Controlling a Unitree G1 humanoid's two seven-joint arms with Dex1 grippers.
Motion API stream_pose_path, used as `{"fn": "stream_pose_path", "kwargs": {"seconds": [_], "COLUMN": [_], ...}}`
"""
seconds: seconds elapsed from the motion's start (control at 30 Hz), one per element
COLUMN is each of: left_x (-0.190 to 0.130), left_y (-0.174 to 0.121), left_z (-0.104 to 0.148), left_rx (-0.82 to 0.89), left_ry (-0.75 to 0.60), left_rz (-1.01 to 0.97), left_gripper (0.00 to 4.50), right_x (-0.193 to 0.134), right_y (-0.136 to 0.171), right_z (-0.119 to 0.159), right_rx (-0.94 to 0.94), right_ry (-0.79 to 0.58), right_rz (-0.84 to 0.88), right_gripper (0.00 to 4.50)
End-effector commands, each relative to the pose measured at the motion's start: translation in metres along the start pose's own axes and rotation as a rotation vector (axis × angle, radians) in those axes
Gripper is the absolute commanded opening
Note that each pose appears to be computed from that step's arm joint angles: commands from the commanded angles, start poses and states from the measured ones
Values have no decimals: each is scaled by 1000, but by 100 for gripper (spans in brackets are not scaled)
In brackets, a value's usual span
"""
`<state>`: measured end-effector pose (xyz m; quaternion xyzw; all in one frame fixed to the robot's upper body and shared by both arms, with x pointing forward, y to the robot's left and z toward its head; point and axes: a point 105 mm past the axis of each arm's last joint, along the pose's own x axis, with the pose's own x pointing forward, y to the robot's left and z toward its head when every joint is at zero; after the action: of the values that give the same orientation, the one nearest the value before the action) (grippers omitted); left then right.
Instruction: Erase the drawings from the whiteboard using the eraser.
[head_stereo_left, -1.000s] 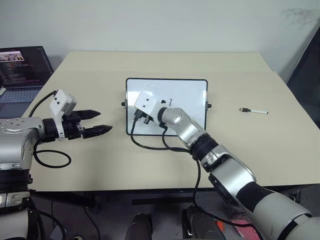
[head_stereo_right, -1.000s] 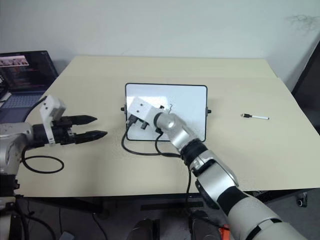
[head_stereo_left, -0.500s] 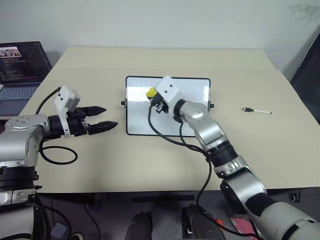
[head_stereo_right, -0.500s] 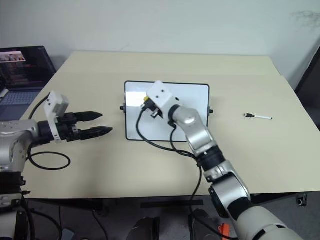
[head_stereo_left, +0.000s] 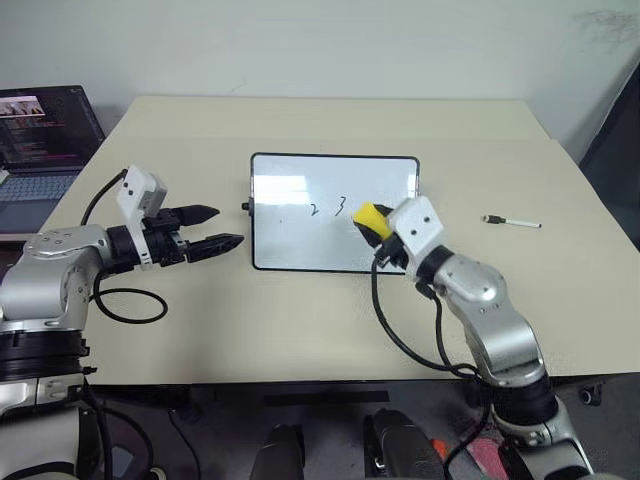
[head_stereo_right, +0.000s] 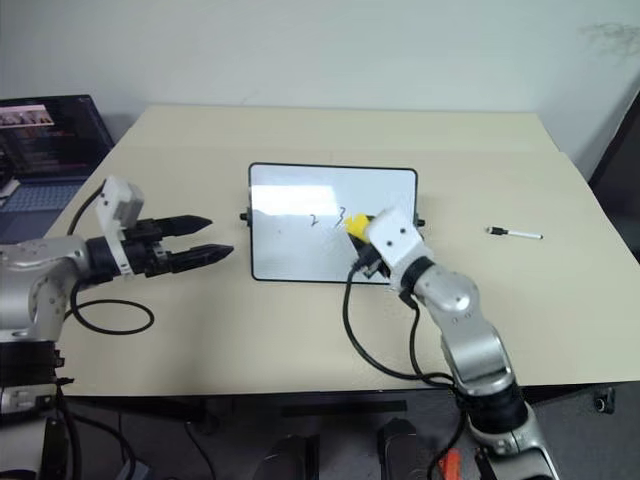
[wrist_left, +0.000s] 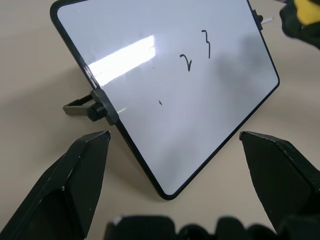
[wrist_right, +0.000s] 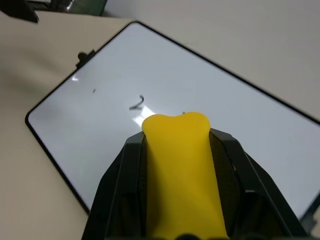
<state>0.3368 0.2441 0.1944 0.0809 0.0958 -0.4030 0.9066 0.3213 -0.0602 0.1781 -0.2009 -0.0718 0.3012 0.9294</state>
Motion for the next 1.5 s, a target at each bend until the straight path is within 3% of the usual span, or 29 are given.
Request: {"fn": "stream_pose_path", "kwargs": {"seconds": [0.03,0.27,0.63,1.0,1.3,1.5], "left_x": [3,9,10,-2,2,6], "left_y": [-4,-2,1,5,-4,-6], "left_z": [16,14,9,-12,-6,-3], "left_rx": [56,79,123,127,132,146], "left_ry": [-37,-27,-1,79,75,79], "left_rz": [-21,-16,10,46,8,-7], "left_gripper": [450,450,450,450,450,450], "right_x": [-12,-10,48,92,114,119], "right_y": [-10,-10,2,6,10,17], "right_z": [9,13,53,51,58,35], "right_rx": [-35,-40,-128,-185,-257,-242], "right_ry": [-28,-39,-138,-59,-57,33], "right_rz": [-64,-80,-2,46,78,113], "right_gripper": [140,140,140,140,139,139]}}
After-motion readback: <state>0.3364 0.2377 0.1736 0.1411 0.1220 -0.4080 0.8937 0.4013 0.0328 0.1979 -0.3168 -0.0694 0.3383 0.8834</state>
